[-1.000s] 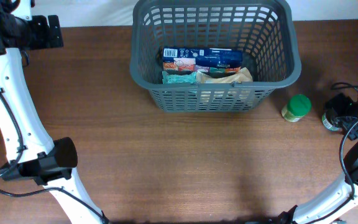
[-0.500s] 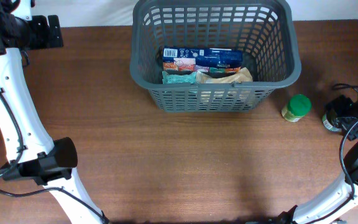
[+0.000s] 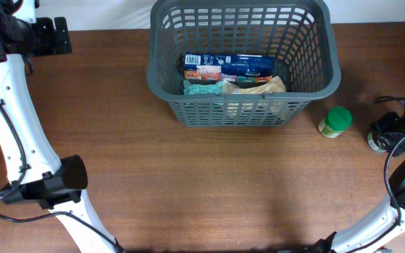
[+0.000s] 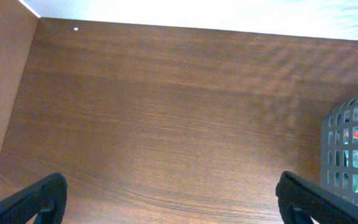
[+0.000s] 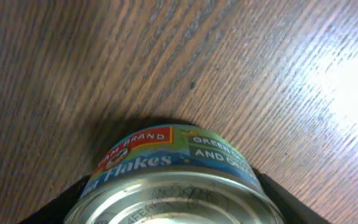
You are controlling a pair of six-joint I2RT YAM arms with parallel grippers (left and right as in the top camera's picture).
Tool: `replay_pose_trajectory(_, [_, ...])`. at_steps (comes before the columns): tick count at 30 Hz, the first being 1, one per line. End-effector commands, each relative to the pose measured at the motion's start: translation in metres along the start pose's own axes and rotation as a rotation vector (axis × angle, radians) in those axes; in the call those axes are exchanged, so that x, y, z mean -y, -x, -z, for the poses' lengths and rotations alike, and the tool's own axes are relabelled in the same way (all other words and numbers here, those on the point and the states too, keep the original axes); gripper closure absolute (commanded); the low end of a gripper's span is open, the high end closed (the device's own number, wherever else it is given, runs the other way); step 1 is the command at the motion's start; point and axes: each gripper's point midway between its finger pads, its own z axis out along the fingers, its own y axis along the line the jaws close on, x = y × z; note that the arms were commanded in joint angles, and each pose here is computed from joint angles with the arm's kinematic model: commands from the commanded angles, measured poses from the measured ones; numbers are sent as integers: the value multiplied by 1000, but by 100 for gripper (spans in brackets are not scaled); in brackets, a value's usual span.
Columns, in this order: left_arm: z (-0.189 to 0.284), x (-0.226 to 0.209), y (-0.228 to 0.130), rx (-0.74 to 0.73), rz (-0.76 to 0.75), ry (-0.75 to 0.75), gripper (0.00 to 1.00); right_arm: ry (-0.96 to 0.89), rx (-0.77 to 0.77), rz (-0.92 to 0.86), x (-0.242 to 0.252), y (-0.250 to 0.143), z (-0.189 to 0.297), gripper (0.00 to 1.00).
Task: Pack container
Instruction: 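Move the right gripper to the tuna can and grasp it, then carry the tuna can into the basket and release it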
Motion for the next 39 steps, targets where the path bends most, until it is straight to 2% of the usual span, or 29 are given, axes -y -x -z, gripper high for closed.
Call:
replay_pose_trajectory(1, [-3, 0, -1, -7, 11, -4, 1, -25, -33, 1, 4, -10, -11, 39])
replay_pose_trajectory(5, [-3, 0, -1, -7, 10, -4, 1, -25, -33, 1, 4, -10, -11, 43])
replay_pose_trajectory(15, [-3, 0, -1, -7, 10, -4, 1, 15, -56, 0, -5, -11, -4, 44])
replay_pose_trajectory(21, [-3, 0, -1, -7, 10, -4, 1, 57, 28, 6, -20, 18, 51, 46])
replay_pose_trajectory(26, [-3, 0, -1, -8, 11, -4, 1, 122, 143, 41, -45, 37, 124, 46])
replay_pose_trajectory(28, [-3, 0, -1, -7, 10, -4, 1, 177, 229, 93, -67, 39, 182, 47])
replay_pose_trajectory(29, [-3, 0, -1, -7, 11, -4, 1, 225, 299, 156, -86, 35, 226, 47])
replay_pose_trajectory(34, [-3, 0, -1, -7, 10, -4, 1, 393, 504, 391, -143, -5, 342, 47])
replay_pose_trajectory(37, [-3, 0, -1, -7, 11, -4, 1, 519, 616, 592, -183, -55, 404, 48])
replay_pose_trajectory(38, [-3, 0, -1, -7, 11, -4, 1, 537, 627, 622, -189, -63, 409, 48])
replay_pose_trajectory(39, [-3, 0, -1, -7, 10, -4, 1, 584, 645, 708, -207, -89, 421, 52])
